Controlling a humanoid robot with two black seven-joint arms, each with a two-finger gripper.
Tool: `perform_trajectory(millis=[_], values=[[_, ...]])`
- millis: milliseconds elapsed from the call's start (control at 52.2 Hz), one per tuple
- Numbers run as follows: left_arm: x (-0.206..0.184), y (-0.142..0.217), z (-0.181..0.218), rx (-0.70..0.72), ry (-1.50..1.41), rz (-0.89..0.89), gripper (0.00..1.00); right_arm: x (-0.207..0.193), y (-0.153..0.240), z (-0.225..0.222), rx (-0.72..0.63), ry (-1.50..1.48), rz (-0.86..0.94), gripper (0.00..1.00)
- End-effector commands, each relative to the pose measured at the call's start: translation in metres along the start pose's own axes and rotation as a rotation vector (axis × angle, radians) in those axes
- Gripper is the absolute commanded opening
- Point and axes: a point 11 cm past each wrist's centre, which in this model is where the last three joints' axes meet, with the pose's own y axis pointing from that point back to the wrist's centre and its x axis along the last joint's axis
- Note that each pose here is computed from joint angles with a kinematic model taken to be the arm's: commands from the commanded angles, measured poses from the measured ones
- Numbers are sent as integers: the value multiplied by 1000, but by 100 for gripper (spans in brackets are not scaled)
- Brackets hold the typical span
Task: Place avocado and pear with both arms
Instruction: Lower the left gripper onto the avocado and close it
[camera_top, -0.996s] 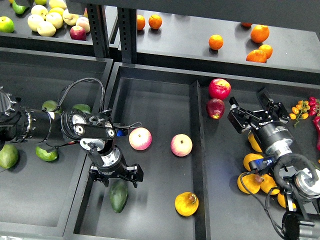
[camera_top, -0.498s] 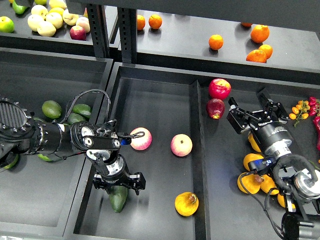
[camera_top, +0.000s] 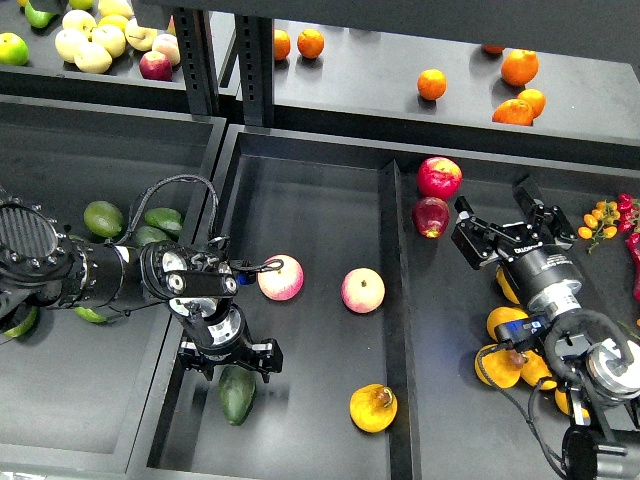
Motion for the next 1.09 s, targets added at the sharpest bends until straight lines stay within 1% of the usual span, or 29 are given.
perform_trajectory(millis=[0, 402, 555, 804, 958, 1034, 1053, 1072], values=[[-2, -5, -4, 6, 10, -6, 99, 0, 0, 0, 1, 0, 0, 100], [-7, -13, -9, 9, 30, -19, 99, 2, 1, 0, 1, -2, 4, 100], [-12, -16, -7, 6, 29, -30, 96, 3, 2, 0, 1, -3, 7, 100], [-15, -17, 1, -9, 26, -40, 88, 4, 2, 0, 2, -5, 7, 100], [-17, -17, 5, -14, 23, -44, 81, 5, 3, 0, 3, -4, 5, 100], [-17, -18, 4, -14, 24, -44, 77, 7, 4, 0, 3, -5, 8, 100], [-18, -19, 4, -16, 26, -47, 73, 7, 5, 1, 3, -5, 6, 100], [-19, -19, 4, -16, 27, -48, 72, 8, 5, 0, 4, -6, 9, 100]])
